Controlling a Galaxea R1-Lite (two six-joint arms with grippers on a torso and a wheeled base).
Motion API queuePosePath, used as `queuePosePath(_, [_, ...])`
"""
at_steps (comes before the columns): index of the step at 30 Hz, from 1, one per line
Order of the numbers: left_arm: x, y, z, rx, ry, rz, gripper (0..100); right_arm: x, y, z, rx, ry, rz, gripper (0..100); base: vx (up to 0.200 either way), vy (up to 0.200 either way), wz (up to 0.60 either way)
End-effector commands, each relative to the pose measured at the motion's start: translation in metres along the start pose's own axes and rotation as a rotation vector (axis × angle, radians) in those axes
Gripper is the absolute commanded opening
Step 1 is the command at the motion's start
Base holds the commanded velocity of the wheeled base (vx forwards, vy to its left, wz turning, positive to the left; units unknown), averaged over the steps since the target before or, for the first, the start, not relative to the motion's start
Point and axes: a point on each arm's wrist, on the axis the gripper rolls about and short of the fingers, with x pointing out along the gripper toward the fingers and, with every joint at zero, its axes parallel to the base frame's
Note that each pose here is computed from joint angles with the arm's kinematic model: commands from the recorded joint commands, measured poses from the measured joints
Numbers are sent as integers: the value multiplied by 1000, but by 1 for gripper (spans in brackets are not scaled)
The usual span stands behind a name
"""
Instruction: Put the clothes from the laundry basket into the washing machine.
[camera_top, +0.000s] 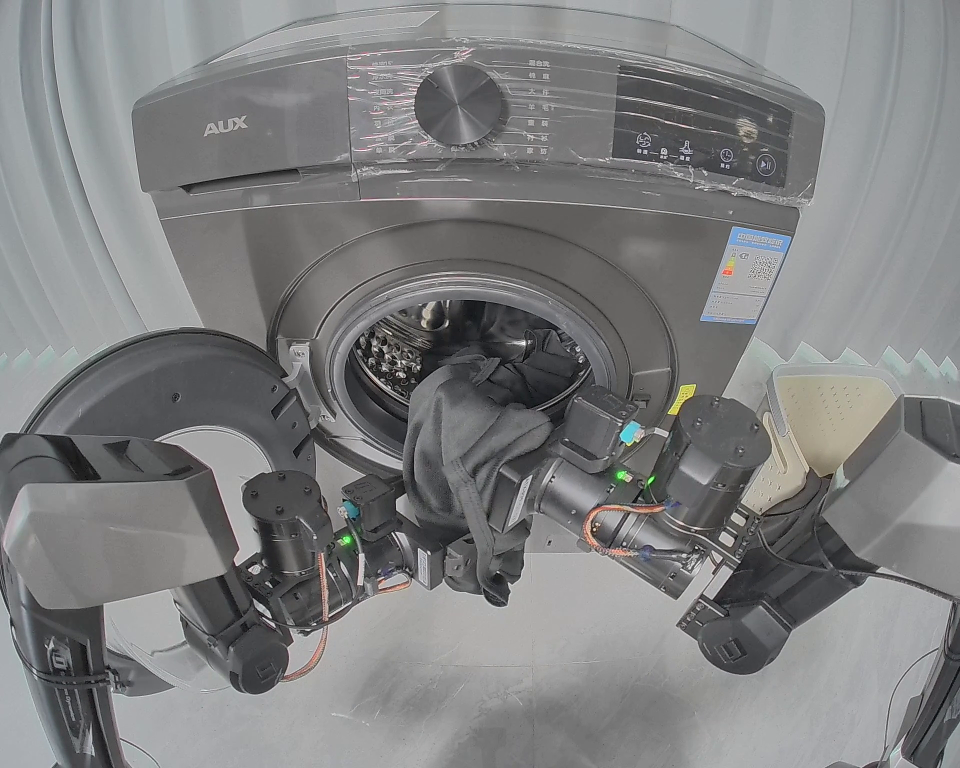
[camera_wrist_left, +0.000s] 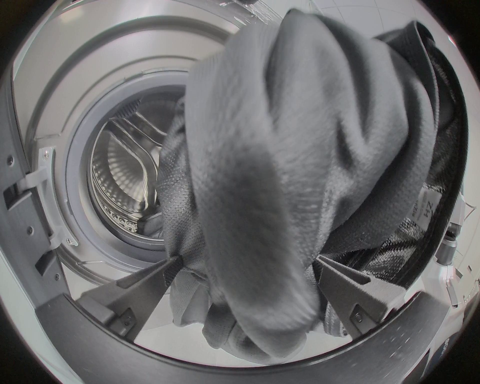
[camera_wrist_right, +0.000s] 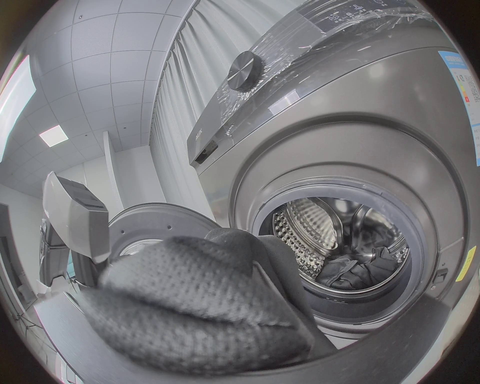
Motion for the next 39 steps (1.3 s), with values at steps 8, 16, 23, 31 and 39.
queuePosePath(8, [34,10,-22,-7,-11,19,100,-7,12,0,10,14,30,0,0,0,0])
queuePosePath(16, [38,24,-11,-14,-61,81,0,-21,-1,-4,5,53,-23,0,0,0,0])
queuePosePath(23, [33,37,4,-40,-108,144,0,-48,-23,-21,-6,165,-112,0,0,0,0])
queuePosePath(31, [24,30,23,-50,-142,157,0,-65,-33,-46,-4,276,-189,0,0,0,0])
queuePosePath(39, [10,22,35,-52,-152,161,0,-73,-26,-52,3,305,-170,100,0,0,0])
